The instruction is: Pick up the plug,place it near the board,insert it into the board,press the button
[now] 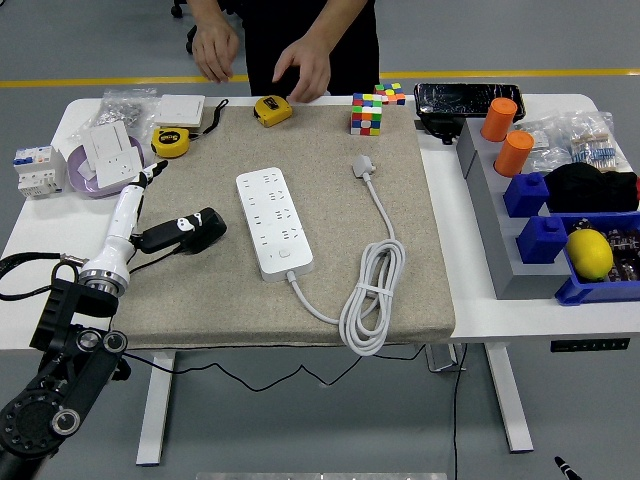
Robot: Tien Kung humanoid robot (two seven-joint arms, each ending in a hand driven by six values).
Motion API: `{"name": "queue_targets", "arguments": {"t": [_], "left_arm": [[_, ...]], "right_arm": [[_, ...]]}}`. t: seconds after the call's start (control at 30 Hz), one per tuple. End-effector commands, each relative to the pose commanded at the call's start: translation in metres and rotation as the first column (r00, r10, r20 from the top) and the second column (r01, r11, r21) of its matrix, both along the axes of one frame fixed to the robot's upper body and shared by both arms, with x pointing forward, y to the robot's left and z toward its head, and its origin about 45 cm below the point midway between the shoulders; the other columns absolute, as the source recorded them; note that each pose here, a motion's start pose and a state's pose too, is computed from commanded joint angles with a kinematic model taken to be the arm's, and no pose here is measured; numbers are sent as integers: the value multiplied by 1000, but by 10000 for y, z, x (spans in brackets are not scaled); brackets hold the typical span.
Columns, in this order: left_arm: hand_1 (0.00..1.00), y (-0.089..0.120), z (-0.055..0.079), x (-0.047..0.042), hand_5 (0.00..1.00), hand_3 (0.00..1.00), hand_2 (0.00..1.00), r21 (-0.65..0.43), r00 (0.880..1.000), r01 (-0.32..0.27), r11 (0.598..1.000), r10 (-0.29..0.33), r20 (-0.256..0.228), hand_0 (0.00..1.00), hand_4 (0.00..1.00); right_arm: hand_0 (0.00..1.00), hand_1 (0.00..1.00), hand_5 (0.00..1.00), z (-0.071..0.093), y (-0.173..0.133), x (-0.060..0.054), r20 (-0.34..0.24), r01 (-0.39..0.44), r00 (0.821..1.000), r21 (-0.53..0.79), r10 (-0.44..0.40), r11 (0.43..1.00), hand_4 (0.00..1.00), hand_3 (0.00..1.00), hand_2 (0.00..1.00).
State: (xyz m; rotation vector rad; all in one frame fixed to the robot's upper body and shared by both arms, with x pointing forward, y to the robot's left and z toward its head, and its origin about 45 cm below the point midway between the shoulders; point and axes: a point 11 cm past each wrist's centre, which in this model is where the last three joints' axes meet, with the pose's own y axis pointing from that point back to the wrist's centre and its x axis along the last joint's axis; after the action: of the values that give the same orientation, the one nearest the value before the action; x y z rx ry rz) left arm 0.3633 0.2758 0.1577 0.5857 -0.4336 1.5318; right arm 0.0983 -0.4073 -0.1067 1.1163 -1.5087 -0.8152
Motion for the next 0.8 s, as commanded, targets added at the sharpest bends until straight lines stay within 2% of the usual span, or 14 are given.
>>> {"name": "queue_targets", "arguments": {"t": [0.07, 0.1, 0.27, 0.3, 0.47, 0.5, 0.67, 0.7, 0.8], "left_arm": [[998, -24, -15, 10, 219, 960, 998, 1, 1000, 7, 1000, -7, -3, 998, 998], [998, -33, -20, 13, 178, 941, 978, 0, 1000, 9, 1000, -9, -3, 998, 998], [998, -174, -87, 27, 178, 941, 978, -7, 999, 33, 999, -33, -7, 998, 998], [990, -192, -97, 30, 181, 894, 926, -3, 999, 36, 999, -36, -8, 998, 998], [990, -236, -193, 65, 181, 894, 926, 48, 998, 51, 998, -50, -25, 998, 998], [914, -237, -226, 77, 180, 839, 843, 58, 998, 51, 997, -49, -31, 967, 998], [914, -241, -322, 105, 180, 839, 843, 88, 998, 50, 995, -45, -54, 967, 998], [851, -243, -334, 111, 177, 789, 778, 93, 997, 50, 994, -45, -56, 905, 998], [851, -237, -366, 135, 177, 789, 778, 112, 997, 47, 993, -40, -59, 905, 998]], "right_arm": [[808, 744, 998, 0, 1, 0, 0, 0, 1000, 0, 0, 1000, 998, 759, 734], [808, 743, 998, 0, 2, 0, 0, -1, 1000, 0, 1, 1000, 998, 759, 734], [808, 743, 998, -9, 26, -4, -2, -3, 1000, 5, 3, 1000, 998, 759, 734], [807, 742, 998, -9, 27, -2, -2, -3, 1000, 6, 3, 1000, 998, 759, 734], [807, 742, 998, -1, 16, 17, 2, -2, 1000, 4, 2, 1000, 998, 759, 734], [807, 742, 998, 0, 15, 22, 3, -1, 1000, 4, 1, 1000, 998, 759, 734], [807, 742, 998, 0, 15, 23, 3, 0, 1000, 4, 0, 1000, 998, 759, 734], [807, 741, 998, 0, 16, 20, 3, 0, 1000, 4, 0, 1000, 998, 759, 734], [807, 741, 998, -4, 18, 9, 0, 1, 1000, 5, -1, 1000, 998, 759, 734]]}}
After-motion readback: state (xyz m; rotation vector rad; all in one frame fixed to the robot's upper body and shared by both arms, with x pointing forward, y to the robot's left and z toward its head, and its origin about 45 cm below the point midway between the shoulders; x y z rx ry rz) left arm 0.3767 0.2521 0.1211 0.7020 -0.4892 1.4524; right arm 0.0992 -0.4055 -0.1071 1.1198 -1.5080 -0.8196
